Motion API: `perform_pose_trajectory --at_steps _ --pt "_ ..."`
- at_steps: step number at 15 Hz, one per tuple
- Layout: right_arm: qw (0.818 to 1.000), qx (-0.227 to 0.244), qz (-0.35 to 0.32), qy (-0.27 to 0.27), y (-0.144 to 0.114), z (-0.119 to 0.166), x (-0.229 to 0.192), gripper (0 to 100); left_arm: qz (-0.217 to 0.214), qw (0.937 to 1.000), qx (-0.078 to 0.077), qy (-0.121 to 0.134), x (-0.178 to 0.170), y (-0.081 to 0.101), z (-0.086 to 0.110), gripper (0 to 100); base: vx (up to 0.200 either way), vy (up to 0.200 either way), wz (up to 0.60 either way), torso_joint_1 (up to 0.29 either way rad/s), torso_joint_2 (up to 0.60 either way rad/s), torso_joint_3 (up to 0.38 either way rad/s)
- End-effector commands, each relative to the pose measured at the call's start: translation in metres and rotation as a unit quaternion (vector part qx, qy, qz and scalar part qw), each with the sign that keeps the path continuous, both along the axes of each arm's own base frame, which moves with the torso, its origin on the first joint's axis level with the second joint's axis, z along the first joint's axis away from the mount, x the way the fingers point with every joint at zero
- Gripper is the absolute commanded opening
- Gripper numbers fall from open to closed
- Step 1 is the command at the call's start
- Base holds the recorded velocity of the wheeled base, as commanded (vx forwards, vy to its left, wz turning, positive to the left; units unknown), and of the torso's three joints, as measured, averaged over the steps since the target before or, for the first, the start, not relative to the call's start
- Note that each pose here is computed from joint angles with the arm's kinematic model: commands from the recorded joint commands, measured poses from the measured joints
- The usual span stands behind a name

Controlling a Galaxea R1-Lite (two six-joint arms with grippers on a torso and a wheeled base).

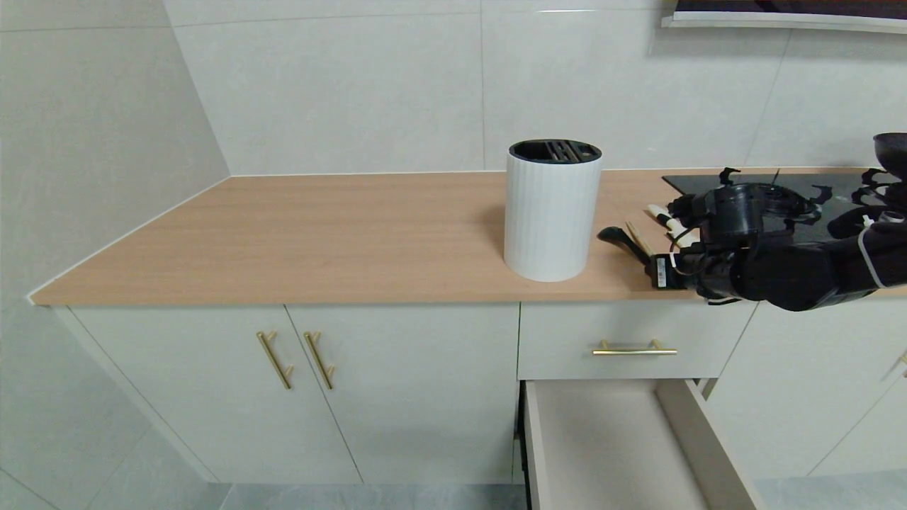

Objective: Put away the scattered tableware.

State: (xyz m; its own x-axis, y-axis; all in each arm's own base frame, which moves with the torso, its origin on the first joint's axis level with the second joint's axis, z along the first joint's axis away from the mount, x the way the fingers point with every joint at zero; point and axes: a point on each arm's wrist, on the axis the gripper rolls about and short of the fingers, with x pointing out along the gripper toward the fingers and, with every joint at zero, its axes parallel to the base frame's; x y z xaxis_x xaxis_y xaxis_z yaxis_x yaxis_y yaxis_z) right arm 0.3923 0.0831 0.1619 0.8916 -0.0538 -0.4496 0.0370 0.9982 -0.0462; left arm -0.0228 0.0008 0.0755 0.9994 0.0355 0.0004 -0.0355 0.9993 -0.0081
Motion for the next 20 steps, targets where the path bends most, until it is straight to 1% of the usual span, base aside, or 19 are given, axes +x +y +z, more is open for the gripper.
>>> perform_pose_trajectory --at_steps 1,8,9,10,12,14,15,16,17,19,20 --pt "1.000 0.000 0.001 0.001 0.001 0.000 0.000 0 0.001 1.0000 -0.001 0.000 0.000 0.000 0.000 100 0.000 0.000 0.00 0.000 0.00 0.000" --pt "1.000 0.000 0.000 -0.003 0.000 0.003 -0.002 0 0.001 1.0000 -0.001 0.000 0.000 0.000 0.000 100 0.000 0.000 0.00 0.000 0.00 0.000" --pt "1.000 0.001 0.001 -0.006 0.000 0.006 -0.003 0 0.001 1.0000 -0.001 0.000 0.000 0.000 0.000 100 0.000 0.000 0.00 0.000 0.00 0.000" --pt "1.000 0.005 0.000 -0.013 -0.001 0.016 -0.011 0 0.001 1.0000 0.000 0.000 0.000 0.000 0.000 100 0.000 0.000 0.00 0.000 0.00 0.000" --pt "0.999 0.019 -0.004 -0.035 -0.006 0.039 -0.039 0 0.001 1.0000 0.000 0.000 0.000 0.000 0.000 100 0.000 0.000 0.00 0.000 0.00 0.000" --pt "0.996 0.049 0.005 -0.075 -0.006 0.072 -0.079 0 0.001 1.0000 -0.001 0.000 0.000 0.000 0.000 100 0.000 0.000 0.00 0.000 0.00 0.000" --pt "0.995 0.052 0.008 -0.083 -0.009 0.081 -0.096 0 0.001 1.0000 0.000 0.000 0.000 0.000 0.000 100 0.000 0.000 0.00 0.000 0.00 0.000" --pt "0.995 0.053 0.012 -0.078 -0.011 0.085 -0.116 0 0.001 1.0000 -0.001 0.000 0.000 0.000 0.000 100 0.000 0.000 0.00 0.000 0.00 0.000" --pt "0.996 0.051 0.031 -0.063 -0.007 0.084 -0.139 0 0.001 1.0000 0.000 0.000 0.000 0.000 0.000 100 0.000 0.000 0.00 0.000 0.00 0.000" --pt "0.997 0.049 0.049 -0.040 -0.012 0.083 -0.170 0 0.001 1.0000 -0.001 0.001 0.000 0.000 0.000 100 0.000 0.000 0.00 0.000 0.00 0.000" --pt "0.996 0.055 0.065 -0.033 -0.016 0.087 -0.184 0 0.001 1.0000 -0.001 0.001 0.000 0.000 0.000 100 0.000 0.000 0.00 0.000 0.00 0.000"
